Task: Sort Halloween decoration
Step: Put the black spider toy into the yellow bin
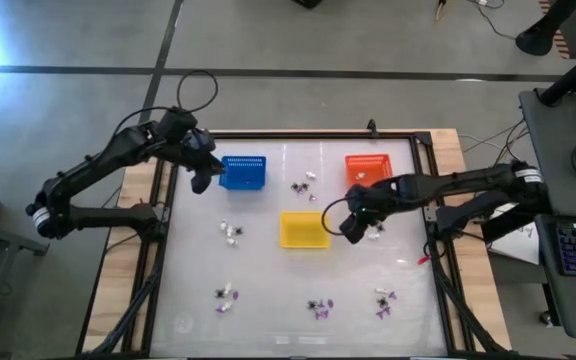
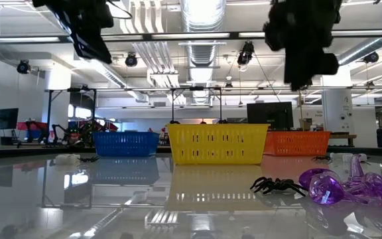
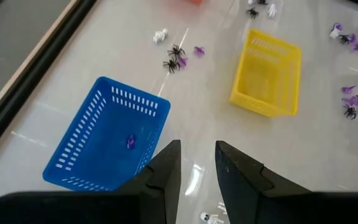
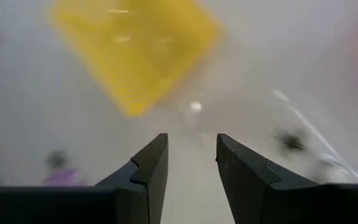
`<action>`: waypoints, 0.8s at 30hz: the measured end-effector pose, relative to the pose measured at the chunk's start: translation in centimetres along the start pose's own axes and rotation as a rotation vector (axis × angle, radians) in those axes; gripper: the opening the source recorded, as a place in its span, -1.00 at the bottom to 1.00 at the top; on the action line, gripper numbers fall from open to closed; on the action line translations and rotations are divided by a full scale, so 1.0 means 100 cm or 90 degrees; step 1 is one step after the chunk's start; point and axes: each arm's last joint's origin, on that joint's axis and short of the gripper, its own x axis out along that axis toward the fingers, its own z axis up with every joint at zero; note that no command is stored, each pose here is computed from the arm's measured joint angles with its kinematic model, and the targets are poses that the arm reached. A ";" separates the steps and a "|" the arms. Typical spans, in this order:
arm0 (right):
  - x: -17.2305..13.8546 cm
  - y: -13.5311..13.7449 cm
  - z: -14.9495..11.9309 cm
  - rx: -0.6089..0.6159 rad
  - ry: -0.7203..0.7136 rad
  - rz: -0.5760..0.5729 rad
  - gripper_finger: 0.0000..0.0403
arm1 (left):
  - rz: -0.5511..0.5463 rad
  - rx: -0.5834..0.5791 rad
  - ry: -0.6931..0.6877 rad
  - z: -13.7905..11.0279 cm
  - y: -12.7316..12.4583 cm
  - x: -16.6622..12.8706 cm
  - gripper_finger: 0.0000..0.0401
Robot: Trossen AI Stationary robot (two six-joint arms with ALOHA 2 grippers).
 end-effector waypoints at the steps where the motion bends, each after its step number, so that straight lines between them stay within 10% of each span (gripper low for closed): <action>1: 0.004 -0.002 -0.001 0.008 0.009 -0.031 -0.37 | 0.000 0.002 -0.001 0.000 0.000 -0.001 -0.59; 24: 0.076 -0.022 -0.008 -0.202 0.206 -0.192 -0.37 | -0.008 0.020 0.038 -0.008 -0.002 -0.002 -0.59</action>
